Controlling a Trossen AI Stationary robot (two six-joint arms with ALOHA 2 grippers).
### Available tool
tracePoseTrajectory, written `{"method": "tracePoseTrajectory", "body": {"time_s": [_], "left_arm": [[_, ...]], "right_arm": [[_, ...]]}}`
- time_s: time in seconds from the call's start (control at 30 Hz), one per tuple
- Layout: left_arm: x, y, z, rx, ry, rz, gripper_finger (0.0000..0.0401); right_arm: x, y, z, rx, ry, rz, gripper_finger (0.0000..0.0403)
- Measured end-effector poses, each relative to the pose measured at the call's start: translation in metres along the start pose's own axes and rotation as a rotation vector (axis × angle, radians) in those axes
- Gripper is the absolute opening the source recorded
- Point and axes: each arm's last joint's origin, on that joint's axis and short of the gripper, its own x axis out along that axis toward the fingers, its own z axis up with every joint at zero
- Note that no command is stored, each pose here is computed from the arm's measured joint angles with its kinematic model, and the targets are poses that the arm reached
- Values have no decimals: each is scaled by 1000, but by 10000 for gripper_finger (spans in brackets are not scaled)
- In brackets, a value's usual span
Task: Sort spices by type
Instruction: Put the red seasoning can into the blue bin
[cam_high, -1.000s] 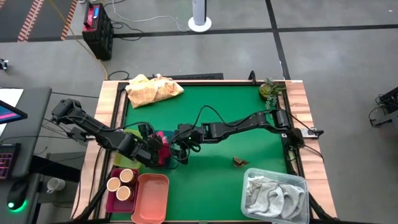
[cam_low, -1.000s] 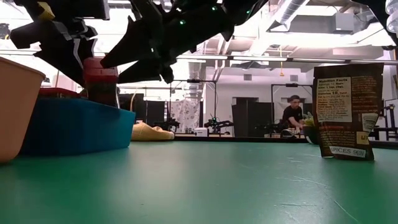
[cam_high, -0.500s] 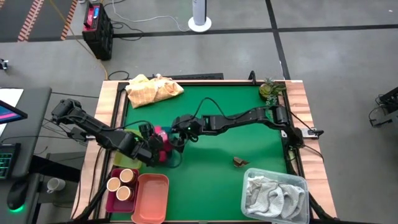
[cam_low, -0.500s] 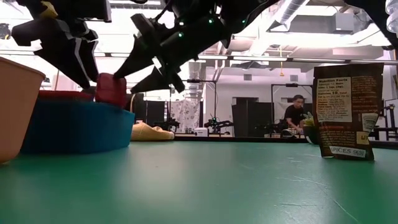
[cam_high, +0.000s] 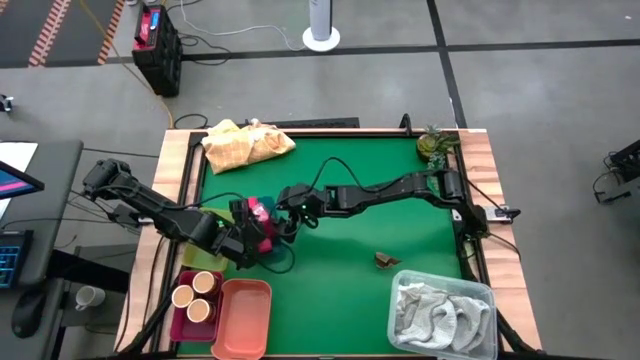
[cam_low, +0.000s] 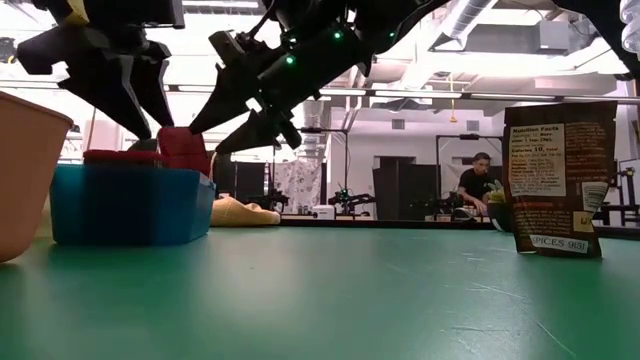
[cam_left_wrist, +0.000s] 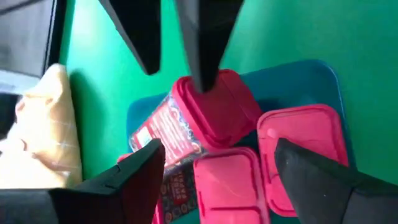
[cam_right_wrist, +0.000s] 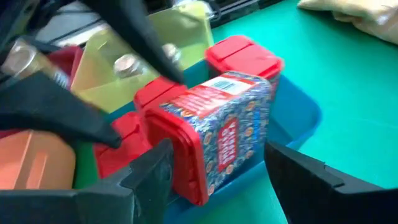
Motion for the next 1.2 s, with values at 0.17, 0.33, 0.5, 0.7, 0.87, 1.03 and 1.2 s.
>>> {"method": "tracePoseTrajectory", "body": {"time_s": [0.17,0.33,0.5,0.7,0.87,1.03,1.2], "left_arm": [[0,3,1,108,-26,90,290],[2,6,2,158,-26,126,290],[2,8,1,286,-1,124,290],[2,7,0,476,13,120,290],[4,9,1,579,28,106,290],[9,16,2,556,51,108,290],[13,20,6,540,47,74,290]], "right_arm": [[0,-2,1,-24,1,-3,276],[0,-7,1,-22,11,-13,276],[0,-4,-1,-45,24,6,276],[0,-5,-2,-114,46,39,276],[0,-8,-4,-154,84,61,276],[1,-10,-7,-183,87,86,276],[2,-5,-8,-252,80,149,276]]}}
